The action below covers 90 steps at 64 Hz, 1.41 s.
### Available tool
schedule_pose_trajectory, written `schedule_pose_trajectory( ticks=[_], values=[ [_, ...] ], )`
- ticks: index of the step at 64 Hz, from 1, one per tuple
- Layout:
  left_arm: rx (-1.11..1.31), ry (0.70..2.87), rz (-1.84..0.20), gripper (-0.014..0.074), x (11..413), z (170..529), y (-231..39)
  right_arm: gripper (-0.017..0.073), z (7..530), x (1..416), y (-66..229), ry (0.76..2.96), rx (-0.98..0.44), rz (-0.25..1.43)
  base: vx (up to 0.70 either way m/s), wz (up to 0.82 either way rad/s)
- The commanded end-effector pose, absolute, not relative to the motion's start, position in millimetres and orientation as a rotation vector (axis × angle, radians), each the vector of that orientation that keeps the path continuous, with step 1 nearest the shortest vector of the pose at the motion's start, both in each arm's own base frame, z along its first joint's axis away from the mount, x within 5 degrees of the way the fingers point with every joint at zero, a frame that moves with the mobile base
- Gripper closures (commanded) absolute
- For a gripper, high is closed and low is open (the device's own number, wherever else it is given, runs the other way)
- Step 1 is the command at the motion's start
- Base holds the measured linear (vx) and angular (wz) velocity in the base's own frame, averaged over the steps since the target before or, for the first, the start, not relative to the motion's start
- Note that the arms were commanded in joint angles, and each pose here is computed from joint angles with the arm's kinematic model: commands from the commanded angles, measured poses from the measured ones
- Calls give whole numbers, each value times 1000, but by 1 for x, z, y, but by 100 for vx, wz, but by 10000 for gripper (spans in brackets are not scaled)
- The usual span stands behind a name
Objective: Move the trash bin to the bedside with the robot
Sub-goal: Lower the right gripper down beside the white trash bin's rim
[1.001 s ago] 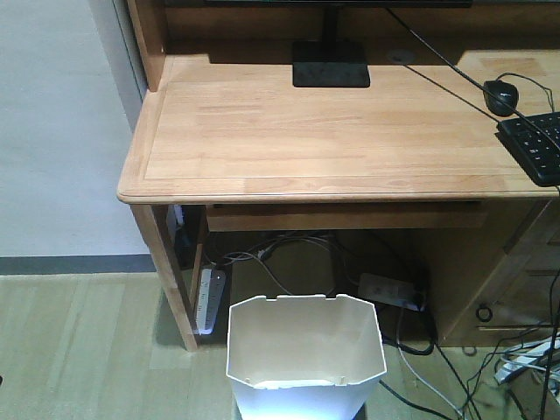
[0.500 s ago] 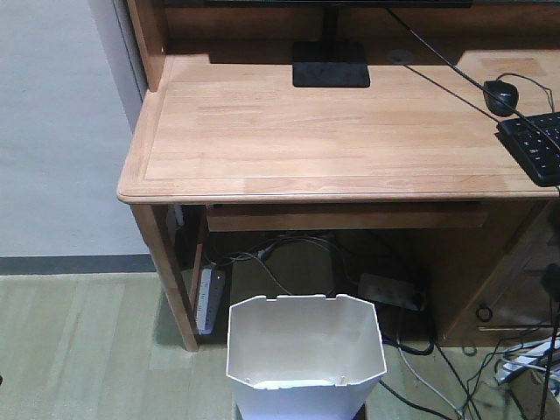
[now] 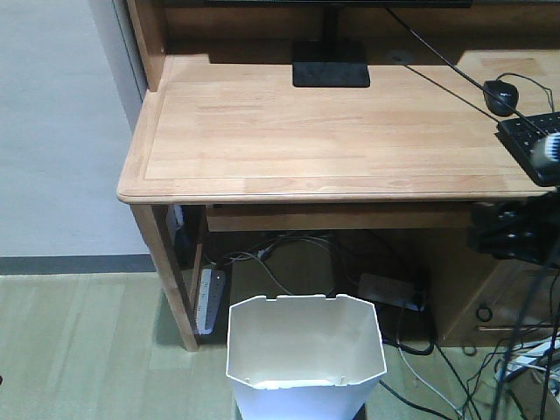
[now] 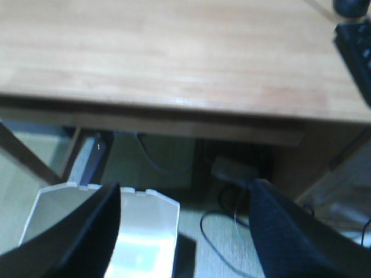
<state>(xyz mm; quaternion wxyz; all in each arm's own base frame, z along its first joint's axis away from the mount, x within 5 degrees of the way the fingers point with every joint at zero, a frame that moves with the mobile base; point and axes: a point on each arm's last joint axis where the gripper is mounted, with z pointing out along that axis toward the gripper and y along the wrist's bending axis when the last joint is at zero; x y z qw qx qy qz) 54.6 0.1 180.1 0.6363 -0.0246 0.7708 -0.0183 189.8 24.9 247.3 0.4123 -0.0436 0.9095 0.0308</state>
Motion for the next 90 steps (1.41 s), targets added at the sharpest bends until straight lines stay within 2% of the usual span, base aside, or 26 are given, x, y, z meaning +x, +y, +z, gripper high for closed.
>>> schedule_pose_trajectory(
  ticks=[1, 20, 34, 43, 54, 66, 80, 90],
  values=[
    [-63, 1705, -54, 599, 56, 178, 0, 95, 247, 214, 29, 2267, -122, 80, 0, 0],
    [-63, 1705, -54, 599, 56, 178, 0, 95, 176, 252, 32, 2492, -111, 65, 0, 0],
    [-63, 1705, -54, 599, 56, 178, 0, 95, 124, 273, 11, 2685, 72, 52, 0, 0],
    [-63, 1705, -54, 599, 56, 178, 0, 95, 100, 287, 8, 2794, -14, 26, 0, 0],
    [-63, 1705, -54, 599, 56, 178, 0, 95, 78, 309, 8, 2796, -55, 25, 0, 0],
    [-63, 1705, -54, 599, 56, 178, 0, 95, 49, 328, -13, 2830, 83, 25, 0, 0],
    [-63, 1705, -54, 599, 56, 178, 0, 95, 22, 345, -34, 2865, 48, 4, 0, 0],
    [-63, 1705, -54, 599, 56, 178, 0, 103, 0, 360, -37, 2903, 49, 34, 0, 0]
  ],
)
